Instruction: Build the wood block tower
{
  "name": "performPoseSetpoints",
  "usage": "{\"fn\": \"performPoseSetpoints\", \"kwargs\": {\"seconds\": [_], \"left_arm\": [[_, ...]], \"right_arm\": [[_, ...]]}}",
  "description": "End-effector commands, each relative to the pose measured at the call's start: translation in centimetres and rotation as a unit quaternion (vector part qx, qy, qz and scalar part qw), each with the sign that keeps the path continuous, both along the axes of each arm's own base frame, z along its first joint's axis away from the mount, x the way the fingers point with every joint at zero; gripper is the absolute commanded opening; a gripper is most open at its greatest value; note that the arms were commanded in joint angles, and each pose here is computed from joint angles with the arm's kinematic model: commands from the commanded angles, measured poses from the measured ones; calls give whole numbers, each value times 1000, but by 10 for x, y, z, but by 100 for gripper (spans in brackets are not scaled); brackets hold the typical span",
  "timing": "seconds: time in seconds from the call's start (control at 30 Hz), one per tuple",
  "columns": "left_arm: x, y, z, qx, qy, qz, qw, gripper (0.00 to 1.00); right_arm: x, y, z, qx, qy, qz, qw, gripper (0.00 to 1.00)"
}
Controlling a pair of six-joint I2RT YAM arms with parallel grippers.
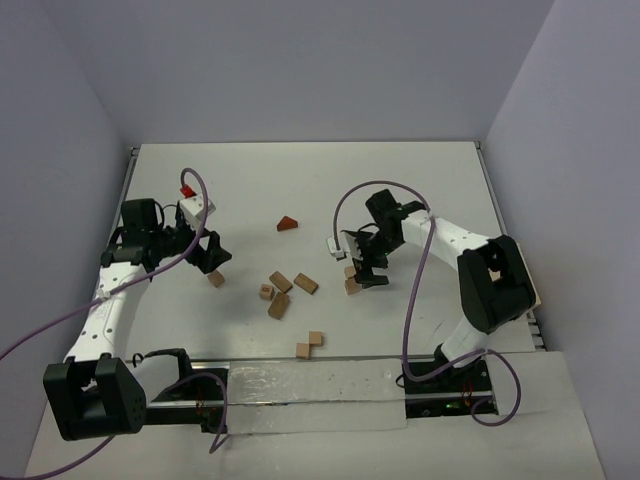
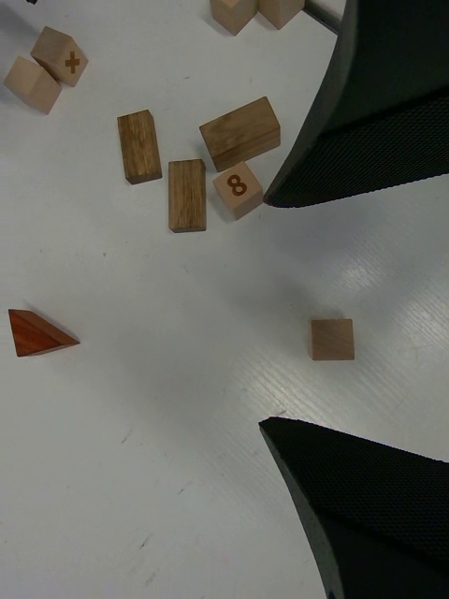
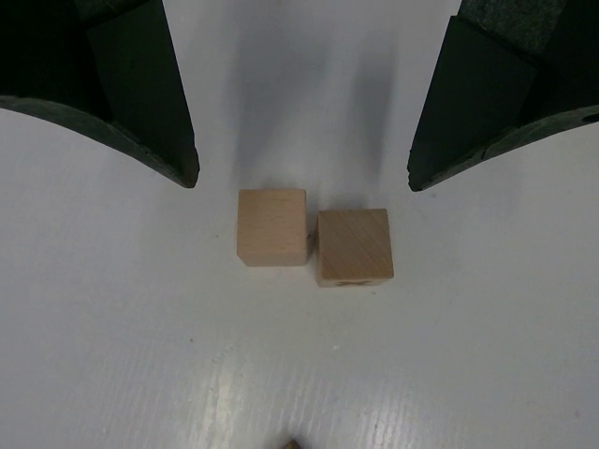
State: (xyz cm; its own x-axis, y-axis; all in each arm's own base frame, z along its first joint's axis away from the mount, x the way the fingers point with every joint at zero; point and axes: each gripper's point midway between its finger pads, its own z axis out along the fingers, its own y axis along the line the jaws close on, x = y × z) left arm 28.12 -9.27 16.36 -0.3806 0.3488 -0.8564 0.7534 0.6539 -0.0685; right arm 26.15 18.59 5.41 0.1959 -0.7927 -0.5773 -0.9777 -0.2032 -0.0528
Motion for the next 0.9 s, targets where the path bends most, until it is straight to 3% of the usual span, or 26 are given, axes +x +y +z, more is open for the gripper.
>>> {"fn": "performPoseSetpoints", "kwargs": {"seconds": [0.0, 0.27, 0.87], "left_arm": [[9, -3, 13, -5, -34, -6, 999, 99], [10, -3, 10, -6, -33, -4, 999, 99], [12, 0, 6, -2, -34, 8, 999, 99]], "right_arm": [[3, 11, 3, -9, -13, 17, 1000, 100], [-18, 10, -12, -29, 9, 9, 999, 100], [-11, 22, -22, -21, 4, -64, 998, 96]]}}
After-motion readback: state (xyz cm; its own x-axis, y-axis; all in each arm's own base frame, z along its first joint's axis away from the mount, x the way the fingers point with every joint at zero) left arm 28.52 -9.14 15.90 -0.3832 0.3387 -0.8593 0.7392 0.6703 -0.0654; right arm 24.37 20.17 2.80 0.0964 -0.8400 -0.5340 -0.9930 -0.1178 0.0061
